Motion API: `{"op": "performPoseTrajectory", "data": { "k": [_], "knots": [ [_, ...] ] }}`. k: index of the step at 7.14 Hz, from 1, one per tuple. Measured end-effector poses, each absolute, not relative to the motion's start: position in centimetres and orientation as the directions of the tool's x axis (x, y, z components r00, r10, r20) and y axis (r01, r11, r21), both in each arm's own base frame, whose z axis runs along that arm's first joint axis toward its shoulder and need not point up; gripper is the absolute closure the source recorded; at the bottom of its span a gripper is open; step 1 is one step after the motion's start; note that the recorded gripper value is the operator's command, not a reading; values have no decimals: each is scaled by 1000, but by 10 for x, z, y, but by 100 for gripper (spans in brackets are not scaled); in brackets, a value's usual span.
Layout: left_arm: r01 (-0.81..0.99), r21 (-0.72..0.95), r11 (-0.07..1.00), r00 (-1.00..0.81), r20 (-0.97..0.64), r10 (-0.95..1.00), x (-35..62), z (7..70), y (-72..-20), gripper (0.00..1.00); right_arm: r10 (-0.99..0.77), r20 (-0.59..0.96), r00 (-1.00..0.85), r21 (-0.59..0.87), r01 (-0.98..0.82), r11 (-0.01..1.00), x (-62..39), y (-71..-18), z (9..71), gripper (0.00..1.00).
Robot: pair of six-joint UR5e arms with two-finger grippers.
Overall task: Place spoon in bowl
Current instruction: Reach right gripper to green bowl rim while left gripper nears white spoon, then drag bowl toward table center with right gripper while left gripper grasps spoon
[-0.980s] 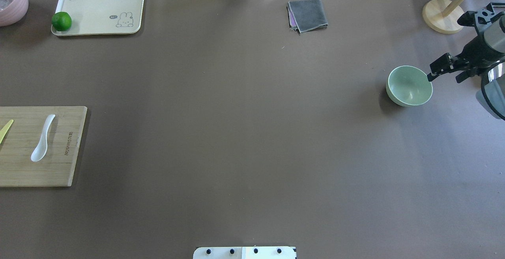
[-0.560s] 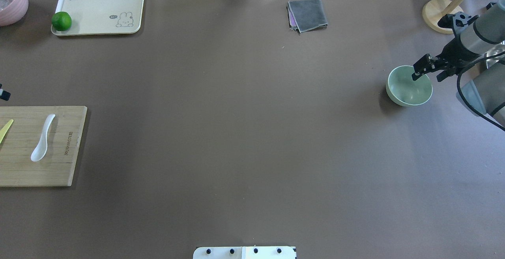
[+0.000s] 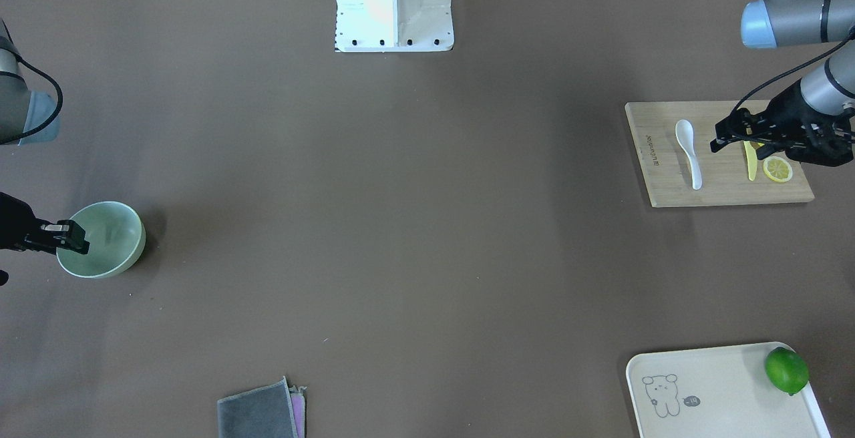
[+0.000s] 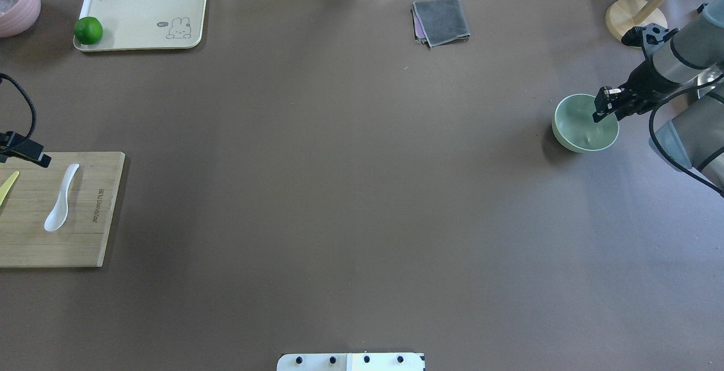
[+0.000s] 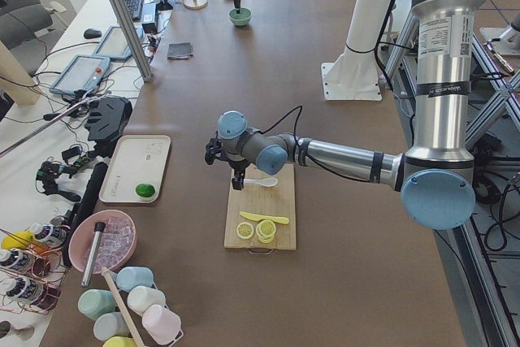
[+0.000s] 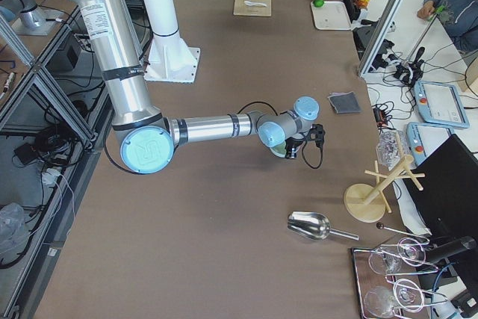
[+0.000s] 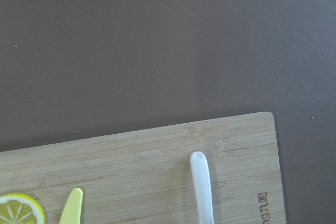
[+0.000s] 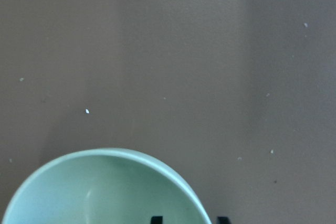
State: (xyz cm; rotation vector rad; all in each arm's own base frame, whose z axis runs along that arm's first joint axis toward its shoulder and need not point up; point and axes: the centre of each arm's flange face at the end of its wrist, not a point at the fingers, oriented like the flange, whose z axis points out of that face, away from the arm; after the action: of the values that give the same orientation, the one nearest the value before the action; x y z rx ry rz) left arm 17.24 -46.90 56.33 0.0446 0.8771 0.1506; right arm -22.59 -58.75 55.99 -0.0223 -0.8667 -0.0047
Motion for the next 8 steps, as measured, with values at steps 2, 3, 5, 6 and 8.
{"op": "performPoseTrajectory", "data": {
  "k": [2,3,5,6,8],
  "knots": [
    [-139,98,985,649,-742,165,197,568,-466,22,29,798,603,-22,-20,1000,-235,-580,511,100],
    [-144,95,985,653,-739,166,204,570,-468,25,53,820,571,-41,-34,999,-248,-570,479,100],
    [-150,93,984,670,-722,170,218,574,-470,27,117,855,505,-103,-56,993,-285,-533,410,100],
    [-152,88,984,674,-719,168,226,574,-470,29,137,866,481,-129,-51,990,-308,-510,380,100],
    [-157,77,985,675,-719,164,240,571,-468,41,149,874,463,-150,-34,988,-358,-464,340,100]
  ]
}}
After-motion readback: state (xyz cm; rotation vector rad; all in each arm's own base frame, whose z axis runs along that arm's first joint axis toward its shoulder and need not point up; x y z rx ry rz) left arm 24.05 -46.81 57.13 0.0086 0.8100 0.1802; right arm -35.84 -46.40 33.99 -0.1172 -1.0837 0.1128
